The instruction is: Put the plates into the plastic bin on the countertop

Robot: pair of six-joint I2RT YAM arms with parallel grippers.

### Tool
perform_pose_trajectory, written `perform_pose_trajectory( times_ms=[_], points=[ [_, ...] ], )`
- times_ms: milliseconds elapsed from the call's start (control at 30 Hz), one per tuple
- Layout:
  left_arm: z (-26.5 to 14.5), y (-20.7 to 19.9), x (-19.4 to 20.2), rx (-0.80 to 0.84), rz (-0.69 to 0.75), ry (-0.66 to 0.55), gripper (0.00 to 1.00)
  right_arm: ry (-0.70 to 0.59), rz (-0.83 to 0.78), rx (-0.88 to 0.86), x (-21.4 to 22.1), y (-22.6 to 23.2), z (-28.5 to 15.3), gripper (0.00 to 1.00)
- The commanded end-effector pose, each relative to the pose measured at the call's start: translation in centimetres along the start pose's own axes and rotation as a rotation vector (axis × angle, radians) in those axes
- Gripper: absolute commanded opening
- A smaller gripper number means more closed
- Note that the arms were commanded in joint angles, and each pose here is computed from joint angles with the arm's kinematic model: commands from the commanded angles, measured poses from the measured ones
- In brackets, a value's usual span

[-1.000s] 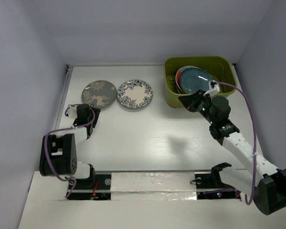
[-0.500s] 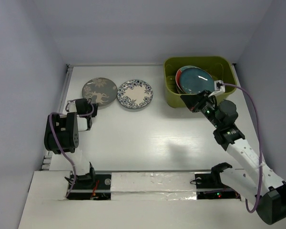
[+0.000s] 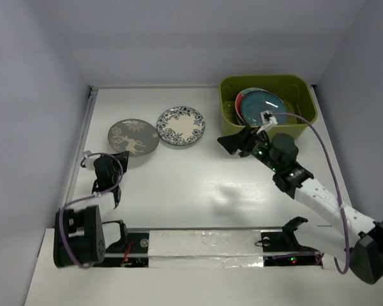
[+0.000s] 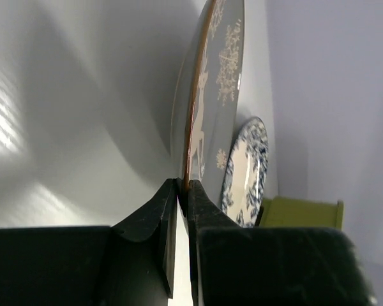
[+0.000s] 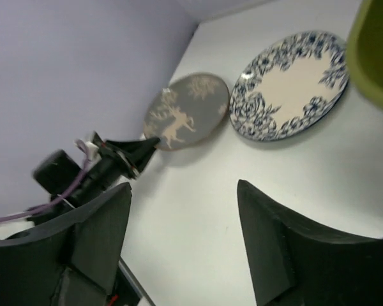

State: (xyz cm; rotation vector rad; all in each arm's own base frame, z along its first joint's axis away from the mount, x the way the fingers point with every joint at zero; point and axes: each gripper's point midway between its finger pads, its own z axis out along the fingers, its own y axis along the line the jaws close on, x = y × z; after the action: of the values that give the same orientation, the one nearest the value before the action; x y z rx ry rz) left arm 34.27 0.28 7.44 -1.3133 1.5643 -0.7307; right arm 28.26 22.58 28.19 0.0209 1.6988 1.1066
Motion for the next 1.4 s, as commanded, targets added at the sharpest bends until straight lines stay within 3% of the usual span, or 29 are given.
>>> perform_pose_trajectory(
  times_ms=[0, 133, 233, 467, 633, 900, 1033, 1133, 1167, 1200, 1233, 1267, 1300, 1367],
  points=[
    [-3.7, -8.7, -1.5, 0.317, 0.07, -0.056, 0.0, 0.001, -0.022, -0.06, 0.2, 2.9, 2.0, 0.74],
    [-7.5, -10.5, 0.2, 0.43, 0.119, 0.013, 0.0, 0.033, 0.0, -0.073, 1.8, 4.1, 4.1, 0.9],
    [-10.2, -11.7, 0.7, 0.502, 0.148, 0.041, 0.0, 0.064, 0.018, -0.081, 3.0, 4.3, 5.6, 0.94],
    [-14.7, -14.0, 2.4, 0.615, 0.215, 0.151, 0.0, 0.096, 0.025, -0.126, 4.5, 6.5, 8.3, 0.98],
    [-17.1, -15.5, 4.3, 0.721, 0.176, 0.275, 0.0, 0.107, 0.031, -0.108, 4.9, 6.1, 10.0, 0.99],
    [-21.1, -17.9, 6.2, 0.866, 0.201, 0.416, 0.0, 0.09, 0.043, 0.08, 6.6, 1.3, 12.3, 0.99],
    [-22.0, -18.2, 6.7, 0.905, 0.21, 0.456, 0.0, 0.09, 0.041, 0.066, 6.8, 1.4, 12.5, 0.97],
    [-22.2, -18.2, 7.1, 0.913, 0.217, 0.487, 0.0, 0.079, 0.042, 0.047, 6.5, 1.7, 12.5, 0.87],
    [-22.2, -18.4, 7.1, 0.916, 0.221, 0.488, 0.0, 0.07, 0.042, 0.036, 6.3, 2.0, 12.5, 0.61],
    [-22.2, -18.5, 7.1, 0.917, 0.229, 0.491, 0.0, 0.06, 0.043, 0.027, 6.0, 2.2, 12.4, 0.45],
    [-22.0, -18.5, 7.2, 0.918, 0.249, 0.486, 0.0, 0.055, 0.055, 0.023, 6.2, 2.1, 12.1, 0.13],
    [-21.3, -18.4, 7.3, 0.883, 0.256, 0.494, 0.0, 0.026, 0.065, 0.008, 5.3, 2.7, 11.7, 0.02],
    [-20.9, -18.3, 7.3, 0.866, 0.265, 0.492, 0.0, 0.004, 0.068, 0.019, 4.8, 2.6, 11.6, 0.0],
    [-19.4, -17.9, 7.4, 0.824, 0.295, 0.486, 0.35, -0.042, 0.057, 0.04, 2.8, 2.4, 10.9, 0.0]
  ],
)
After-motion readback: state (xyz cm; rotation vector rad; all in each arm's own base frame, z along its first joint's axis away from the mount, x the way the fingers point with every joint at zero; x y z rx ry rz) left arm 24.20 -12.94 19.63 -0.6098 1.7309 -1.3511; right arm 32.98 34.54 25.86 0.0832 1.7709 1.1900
